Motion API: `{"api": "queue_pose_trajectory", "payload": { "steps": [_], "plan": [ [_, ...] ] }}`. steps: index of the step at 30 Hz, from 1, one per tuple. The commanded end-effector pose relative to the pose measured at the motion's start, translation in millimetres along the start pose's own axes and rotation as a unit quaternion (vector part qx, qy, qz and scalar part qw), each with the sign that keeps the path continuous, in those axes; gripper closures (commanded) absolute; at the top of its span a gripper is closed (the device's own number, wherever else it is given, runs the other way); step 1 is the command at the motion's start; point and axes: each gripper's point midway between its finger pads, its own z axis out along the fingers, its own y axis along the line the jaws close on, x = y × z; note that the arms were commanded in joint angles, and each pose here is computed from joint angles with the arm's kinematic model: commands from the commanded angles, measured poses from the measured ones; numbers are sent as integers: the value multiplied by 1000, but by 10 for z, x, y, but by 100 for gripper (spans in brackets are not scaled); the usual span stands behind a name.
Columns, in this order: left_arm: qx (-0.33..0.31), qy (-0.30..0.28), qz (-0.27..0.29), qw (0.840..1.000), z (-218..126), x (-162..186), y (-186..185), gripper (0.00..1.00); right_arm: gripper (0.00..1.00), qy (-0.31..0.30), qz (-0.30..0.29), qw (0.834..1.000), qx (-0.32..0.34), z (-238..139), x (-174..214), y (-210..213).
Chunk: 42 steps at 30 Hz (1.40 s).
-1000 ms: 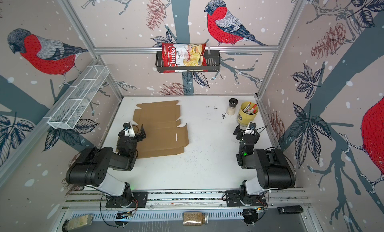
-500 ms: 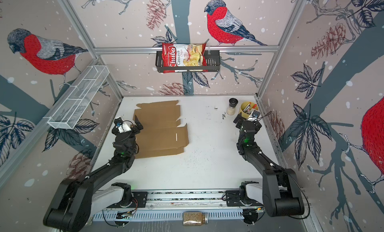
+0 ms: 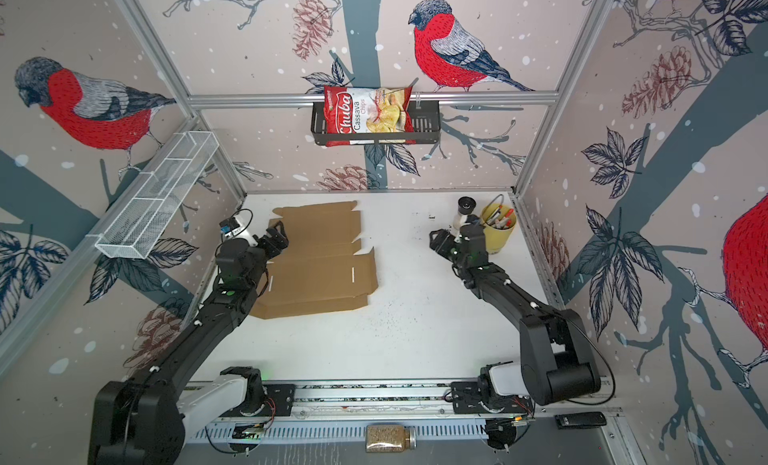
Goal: Fold the paper box
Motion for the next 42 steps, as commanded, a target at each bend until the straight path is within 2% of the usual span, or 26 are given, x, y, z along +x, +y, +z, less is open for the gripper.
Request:
{"api": "queue_pose_trajectory", "payload": {
  "steps": [1,3,7,12,21,25,29,33,39,42],
  "plan": [
    [69,106,9,992,-31,526,-333,4,32,98,-16,995,15,182,541,97],
    [76,125,24,989,-42,690,-461,4,35,129,-37,991,15,308,728,226],
    [77,155,46,984,-27,924,-611,4,35,181,-87,980,13,534,1077,471],
    [77,164,58,982,-60,1077,-667,4,36,199,-132,971,14,690,1273,687],
    [70,157,68,983,-115,1062,-635,4,49,200,-187,961,37,866,1489,851],
    [71,160,64,982,-128,1103,-615,4,58,211,-189,959,30,945,1576,857],
    [72,163,64,982,-151,1101,-616,4,78,222,-169,960,-6,949,1551,867],
    [72,157,68,983,-187,1046,-621,4,95,222,-177,959,1,880,1433,732],
    [55,142,95,984,-207,875,-621,4,96,244,-272,927,81,697,1325,298],
    [42,135,107,984,-190,808,-603,4,95,238,-279,921,131,574,1150,-19]
  ]
}}
